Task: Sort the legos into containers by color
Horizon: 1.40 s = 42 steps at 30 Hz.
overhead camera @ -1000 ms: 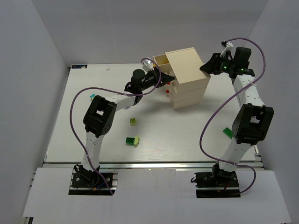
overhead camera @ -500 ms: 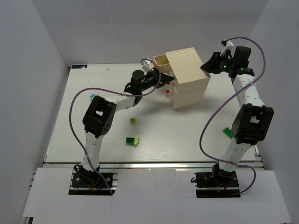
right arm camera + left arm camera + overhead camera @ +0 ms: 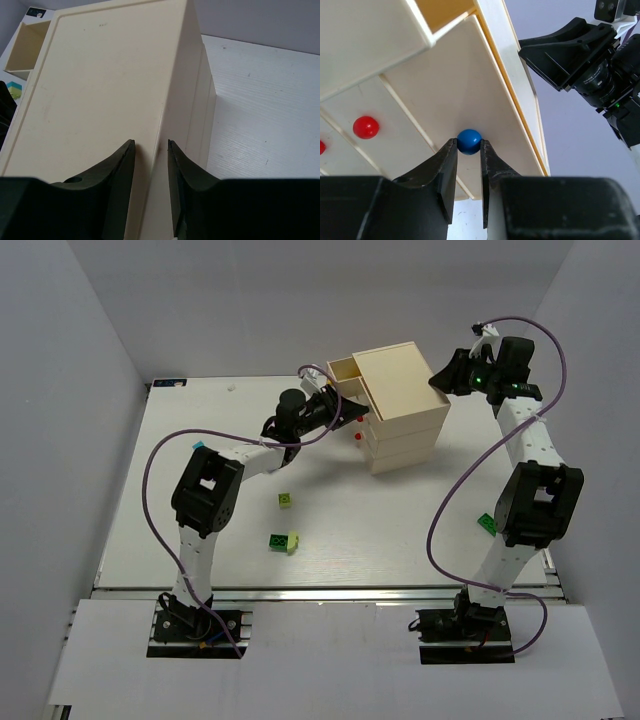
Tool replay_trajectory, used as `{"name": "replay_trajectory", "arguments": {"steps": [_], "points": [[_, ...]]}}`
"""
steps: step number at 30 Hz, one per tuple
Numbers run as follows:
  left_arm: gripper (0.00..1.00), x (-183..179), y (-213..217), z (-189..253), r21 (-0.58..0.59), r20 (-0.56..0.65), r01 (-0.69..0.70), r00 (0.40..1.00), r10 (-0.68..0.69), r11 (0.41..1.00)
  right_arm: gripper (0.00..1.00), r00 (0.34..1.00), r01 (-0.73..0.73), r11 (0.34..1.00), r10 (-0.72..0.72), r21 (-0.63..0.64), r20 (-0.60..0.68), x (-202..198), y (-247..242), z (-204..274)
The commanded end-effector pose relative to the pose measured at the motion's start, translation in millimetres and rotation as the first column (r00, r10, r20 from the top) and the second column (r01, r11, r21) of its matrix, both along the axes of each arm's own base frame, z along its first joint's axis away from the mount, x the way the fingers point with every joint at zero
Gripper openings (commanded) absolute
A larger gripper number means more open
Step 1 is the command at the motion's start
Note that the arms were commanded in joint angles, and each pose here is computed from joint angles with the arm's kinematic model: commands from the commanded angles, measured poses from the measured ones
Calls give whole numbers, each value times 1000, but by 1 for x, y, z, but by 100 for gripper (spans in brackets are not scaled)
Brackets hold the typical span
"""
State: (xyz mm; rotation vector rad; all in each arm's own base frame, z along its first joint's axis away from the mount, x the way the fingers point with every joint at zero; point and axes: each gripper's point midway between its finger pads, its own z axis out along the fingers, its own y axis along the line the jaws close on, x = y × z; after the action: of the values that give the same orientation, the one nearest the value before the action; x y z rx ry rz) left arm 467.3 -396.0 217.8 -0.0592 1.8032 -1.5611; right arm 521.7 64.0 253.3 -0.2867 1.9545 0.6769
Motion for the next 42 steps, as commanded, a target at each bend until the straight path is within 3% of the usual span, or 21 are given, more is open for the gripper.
{"name": "replay_trajectory", "arguments": {"steps": [1,37,38,39,42], "points": [[0,-5,22,18,29,18,1,1000,-1,1000,36,959,89,991,-112,-98,-262,-14,-26,-90],[0,-15,58,13,83,20,-19,1000,18,996,38,946,120,985,-150,-120,-286,-12,-37,-101],[1,-15,58,13,84,18,-17,1000,16,996,39,948,117,986,-146,-118,-283,-12,-36,-100],[14,-15,58,14,82,21,-15,1000,13,997,44,948,116,986,-145,-117,-283,-12,-35,-100],[36,-15,57,16,87,24,-10,1000,8,996,56,953,95,991,-118,-96,-278,-14,-31,-97]]}}
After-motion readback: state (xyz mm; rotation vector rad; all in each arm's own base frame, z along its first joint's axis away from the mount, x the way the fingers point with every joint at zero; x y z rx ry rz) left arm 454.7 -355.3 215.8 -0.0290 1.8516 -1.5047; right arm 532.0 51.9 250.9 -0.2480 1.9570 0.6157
